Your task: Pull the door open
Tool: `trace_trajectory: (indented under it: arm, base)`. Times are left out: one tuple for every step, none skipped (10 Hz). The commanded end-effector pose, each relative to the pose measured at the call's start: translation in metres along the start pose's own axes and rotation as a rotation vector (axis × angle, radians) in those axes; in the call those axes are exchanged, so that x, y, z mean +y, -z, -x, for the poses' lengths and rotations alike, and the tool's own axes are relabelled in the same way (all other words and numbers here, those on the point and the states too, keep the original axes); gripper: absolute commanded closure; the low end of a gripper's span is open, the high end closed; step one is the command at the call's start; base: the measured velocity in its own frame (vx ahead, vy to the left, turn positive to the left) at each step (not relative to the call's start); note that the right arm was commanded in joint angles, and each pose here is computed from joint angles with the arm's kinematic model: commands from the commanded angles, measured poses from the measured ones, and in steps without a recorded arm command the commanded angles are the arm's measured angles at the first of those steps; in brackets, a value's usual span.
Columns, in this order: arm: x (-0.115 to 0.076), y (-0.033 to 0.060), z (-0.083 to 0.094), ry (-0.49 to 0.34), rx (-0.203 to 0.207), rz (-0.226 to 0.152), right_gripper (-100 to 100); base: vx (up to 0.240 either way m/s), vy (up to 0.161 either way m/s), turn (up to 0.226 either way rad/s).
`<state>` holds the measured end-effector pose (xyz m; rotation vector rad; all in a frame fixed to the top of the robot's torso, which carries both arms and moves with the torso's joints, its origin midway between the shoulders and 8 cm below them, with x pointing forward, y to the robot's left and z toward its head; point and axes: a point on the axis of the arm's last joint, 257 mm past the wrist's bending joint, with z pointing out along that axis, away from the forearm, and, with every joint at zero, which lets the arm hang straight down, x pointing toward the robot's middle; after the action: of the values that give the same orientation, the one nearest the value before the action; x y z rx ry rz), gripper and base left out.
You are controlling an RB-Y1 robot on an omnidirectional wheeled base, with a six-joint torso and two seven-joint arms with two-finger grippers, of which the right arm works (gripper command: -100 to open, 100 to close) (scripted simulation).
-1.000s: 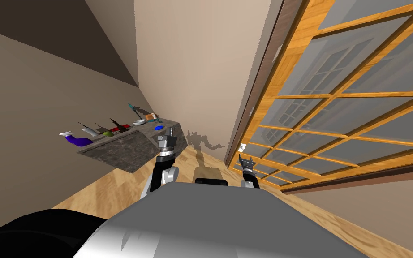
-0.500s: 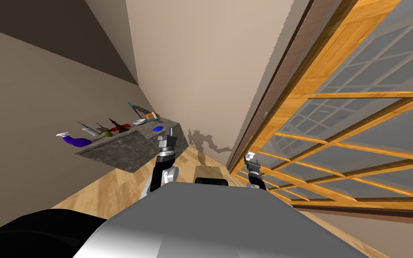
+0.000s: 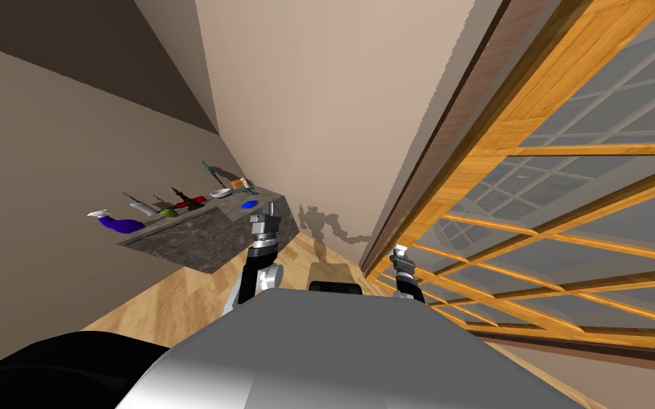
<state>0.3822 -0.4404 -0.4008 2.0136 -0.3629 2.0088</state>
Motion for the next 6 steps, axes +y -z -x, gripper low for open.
trace_trajectory:
  arm:
    - [-0.0018,0.0004,0.0002,-0.003,0.0,-0.002,100]
    - [-0.0018,0.0004,0.0002,-0.003,0.0,-0.002,100]
    - [-0.0018,0.0004,0.0002,-0.003,0.0,-0.002,100]
    - [-0.0033,0.0032,0.0006,-0.002,-0.001,-0.025,100]
    - [-0.004,0.0038,0.0004,-0.003,-0.001,-0.032,100]
    - [-0.0056,0.0053,0.0,-0.004,0.001,-0.046,100]
  base:
    - [-0.015,0.002,0.006]
    - [-0.005,0.002,-0.002]
    - [0.0,0.0,0.0]
    - [-0.129,-0.024,0.099]
    - [-0.194,-0.031,0.101]
    - [-0.171,-0.007,0.067]
